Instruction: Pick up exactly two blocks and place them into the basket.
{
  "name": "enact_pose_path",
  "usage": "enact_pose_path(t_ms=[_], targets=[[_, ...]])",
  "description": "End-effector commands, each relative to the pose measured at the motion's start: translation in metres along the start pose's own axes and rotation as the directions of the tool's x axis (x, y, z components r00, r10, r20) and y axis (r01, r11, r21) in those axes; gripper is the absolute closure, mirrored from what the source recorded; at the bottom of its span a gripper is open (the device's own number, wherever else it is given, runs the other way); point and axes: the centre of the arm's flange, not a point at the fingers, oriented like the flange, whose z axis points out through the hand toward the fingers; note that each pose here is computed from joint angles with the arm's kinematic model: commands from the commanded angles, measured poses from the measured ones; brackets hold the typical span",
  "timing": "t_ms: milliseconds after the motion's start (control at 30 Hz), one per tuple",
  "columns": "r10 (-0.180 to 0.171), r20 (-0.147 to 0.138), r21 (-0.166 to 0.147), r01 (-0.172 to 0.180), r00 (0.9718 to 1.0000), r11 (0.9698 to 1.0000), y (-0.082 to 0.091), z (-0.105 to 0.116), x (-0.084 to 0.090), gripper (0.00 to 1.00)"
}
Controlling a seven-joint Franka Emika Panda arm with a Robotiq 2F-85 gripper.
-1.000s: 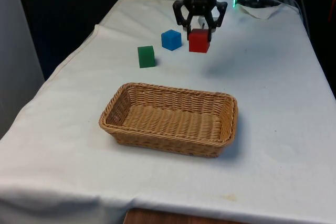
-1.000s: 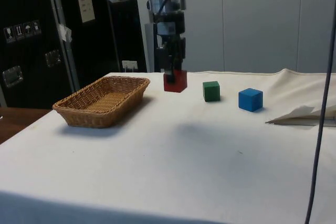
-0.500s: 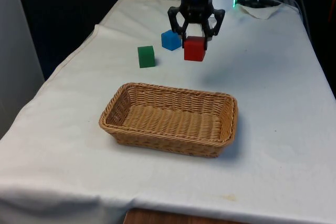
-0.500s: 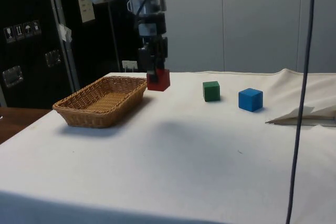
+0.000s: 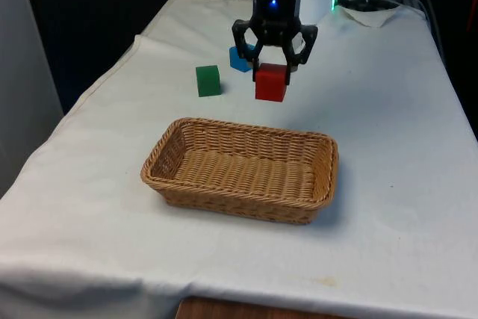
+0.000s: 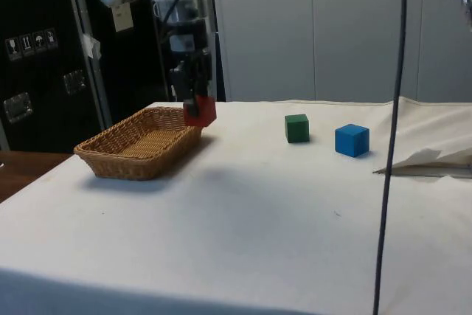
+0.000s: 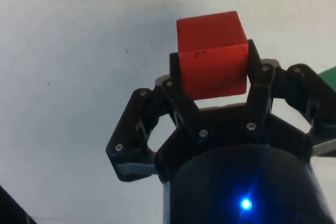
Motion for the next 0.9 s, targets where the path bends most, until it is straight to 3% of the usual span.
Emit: enact_pose_path(t_ms=[0,500,533,767,867], targets=[[-0.005,0.006,0.010,0.005,1.0000,0.9999,-0.001,0.000,0.003,0.96],[-0.016,-0.006,-0.034,0.016,0.9999,0.9993,-0.007,0.002,0.050,0.96],[-0.020,-0.001,-0.023,0.020,0.9998,0.9995,-0.010,0.002,0.055,0.96],[-0.025,-0.015,-0.040,0.024,0.9996,0.9989,-0.017,0.000,0.076,0.96],[-0.029,-0.005,-0.032,0.029,0.9996,0.9991,-0.025,0.007,0.088,0.96]])
